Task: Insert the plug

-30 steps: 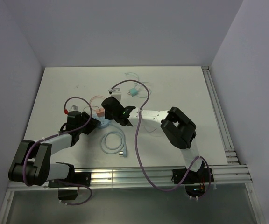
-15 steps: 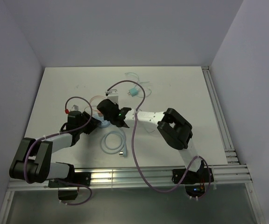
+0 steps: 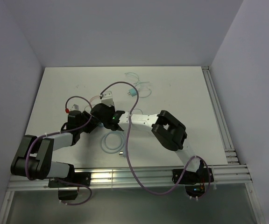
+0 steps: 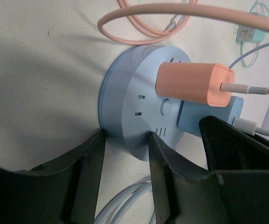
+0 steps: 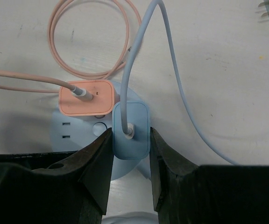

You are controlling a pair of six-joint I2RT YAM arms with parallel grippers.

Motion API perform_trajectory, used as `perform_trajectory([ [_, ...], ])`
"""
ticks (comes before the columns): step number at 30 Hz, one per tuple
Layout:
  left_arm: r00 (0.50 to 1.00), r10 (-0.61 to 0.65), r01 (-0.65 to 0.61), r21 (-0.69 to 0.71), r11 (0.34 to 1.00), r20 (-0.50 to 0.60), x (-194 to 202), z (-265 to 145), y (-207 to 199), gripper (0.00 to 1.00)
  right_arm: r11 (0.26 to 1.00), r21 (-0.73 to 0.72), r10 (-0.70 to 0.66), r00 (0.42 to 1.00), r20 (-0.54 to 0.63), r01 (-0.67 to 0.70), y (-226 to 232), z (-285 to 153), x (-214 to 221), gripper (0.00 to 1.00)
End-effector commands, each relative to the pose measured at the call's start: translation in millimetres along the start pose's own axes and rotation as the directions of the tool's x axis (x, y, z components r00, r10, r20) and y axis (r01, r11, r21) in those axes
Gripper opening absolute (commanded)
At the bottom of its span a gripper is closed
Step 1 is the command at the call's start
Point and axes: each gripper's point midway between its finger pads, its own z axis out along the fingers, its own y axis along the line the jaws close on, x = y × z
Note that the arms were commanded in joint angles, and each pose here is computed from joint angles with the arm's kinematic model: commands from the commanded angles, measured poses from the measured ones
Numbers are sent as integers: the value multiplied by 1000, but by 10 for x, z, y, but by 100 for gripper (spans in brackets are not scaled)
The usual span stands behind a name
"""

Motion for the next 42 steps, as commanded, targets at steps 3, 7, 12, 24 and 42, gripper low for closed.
perform_trajectory([
  [3, 999, -6, 6, -7, 1000, -33, 79, 21, 41, 46, 986, 31, -150, 952, -266, 164, -306, 123, 1144, 0],
  [7, 999, -8, 8, -10, 1000, -35, 89, 12, 53, 46, 989, 7, -140, 947, -289, 148, -327, 145, 1348, 0],
  [12, 1000, -4, 4, -7, 1000, -26, 72, -8, 42, 46, 983, -4, -172, 924, -341, 181, -420, 149, 1631, 0],
  [24, 999, -8, 8, -1, 1000, -34, 101, -14, 44, 46, 972, -19, -222, 886, -406, 235, -510, 141, 2208, 0],
  [42, 999, -5, 5, 9, 1000, 35, 1, -342, -36, 68, 992, -82, -107, 973, -203, 92, -253, -52, 854, 39],
])
